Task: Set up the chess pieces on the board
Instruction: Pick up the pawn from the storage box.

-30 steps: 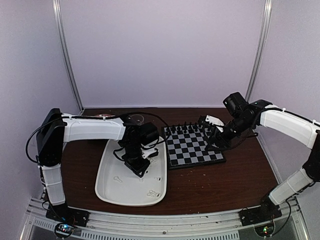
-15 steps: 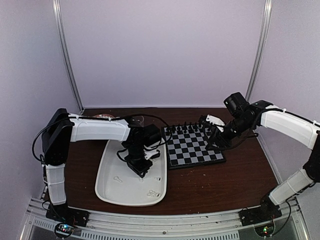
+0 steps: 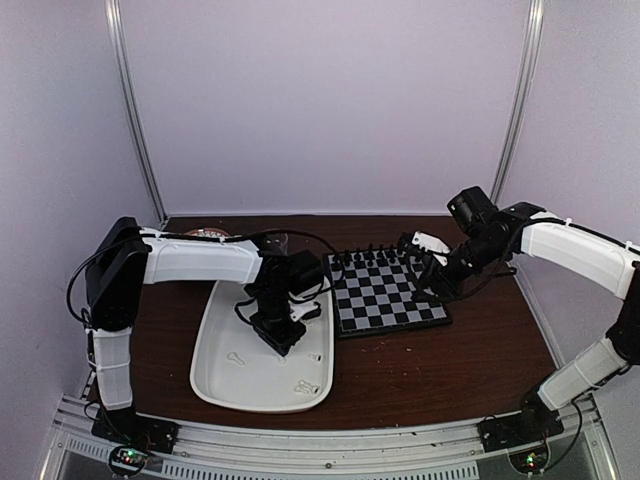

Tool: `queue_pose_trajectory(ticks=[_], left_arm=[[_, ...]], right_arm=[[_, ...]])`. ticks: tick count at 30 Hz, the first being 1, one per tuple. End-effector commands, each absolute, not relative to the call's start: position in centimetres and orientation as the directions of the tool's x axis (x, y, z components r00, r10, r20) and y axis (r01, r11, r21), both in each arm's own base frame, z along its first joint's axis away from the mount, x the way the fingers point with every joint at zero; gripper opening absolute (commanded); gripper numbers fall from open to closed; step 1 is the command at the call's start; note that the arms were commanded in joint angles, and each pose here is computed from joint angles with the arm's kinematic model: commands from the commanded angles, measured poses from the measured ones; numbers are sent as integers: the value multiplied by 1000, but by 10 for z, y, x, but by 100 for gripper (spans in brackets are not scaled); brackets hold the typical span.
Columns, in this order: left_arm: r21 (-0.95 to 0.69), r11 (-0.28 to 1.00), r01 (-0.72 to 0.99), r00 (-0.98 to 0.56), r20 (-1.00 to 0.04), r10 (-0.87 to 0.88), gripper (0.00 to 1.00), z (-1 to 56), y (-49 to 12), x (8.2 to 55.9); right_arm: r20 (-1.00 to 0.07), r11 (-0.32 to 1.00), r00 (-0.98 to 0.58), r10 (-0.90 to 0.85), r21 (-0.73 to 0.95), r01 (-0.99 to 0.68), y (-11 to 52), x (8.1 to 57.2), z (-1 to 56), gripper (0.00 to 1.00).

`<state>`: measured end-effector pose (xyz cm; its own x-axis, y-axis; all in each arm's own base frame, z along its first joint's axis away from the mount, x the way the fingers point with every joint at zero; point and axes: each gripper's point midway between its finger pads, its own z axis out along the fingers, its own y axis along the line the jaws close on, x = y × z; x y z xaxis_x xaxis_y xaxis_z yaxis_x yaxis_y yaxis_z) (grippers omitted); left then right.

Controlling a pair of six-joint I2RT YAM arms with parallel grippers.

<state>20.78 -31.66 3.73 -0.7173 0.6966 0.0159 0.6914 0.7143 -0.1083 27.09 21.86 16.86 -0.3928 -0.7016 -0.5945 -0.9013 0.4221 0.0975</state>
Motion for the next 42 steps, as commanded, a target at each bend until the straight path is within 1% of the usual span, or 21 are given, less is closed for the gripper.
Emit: queue_pose_trajectory(ticks=[1,2,4,16,20,25,34,42], left_arm=[[-118,709,695,-713,12,701,12,38,-323,207],[-117,710,694,-714,14,700,15,38,-322,207],[-119,710,694,-713,17,701,16,37,-322,206],[-111,715,691,-716,39,697,15,30,-316,202],[-96,719,689,-719,43,694,17,29,-313,203],[-88,718,690,-717,50,695,17,27,-311,202],[-92,716,692,-716,47,697,12,27,-313,203],[-84,712,697,-712,37,701,2,35,-311,204]], right_arm=[[-602,441,-388,-698,66,-895,214,276,172,54],[-601,442,-389,-698,66,-895,214,275,171,54],[-602,442,-388,-698,64,-895,213,276,172,54],[-603,444,-390,-696,65,-894,213,276,170,53],[-604,445,-390,-695,64,-893,213,277,171,53],[-606,447,-389,-694,61,-892,212,276,171,53],[-610,451,-388,-691,56,-891,210,275,174,53],[-616,459,-391,-684,53,-887,208,276,176,53]])
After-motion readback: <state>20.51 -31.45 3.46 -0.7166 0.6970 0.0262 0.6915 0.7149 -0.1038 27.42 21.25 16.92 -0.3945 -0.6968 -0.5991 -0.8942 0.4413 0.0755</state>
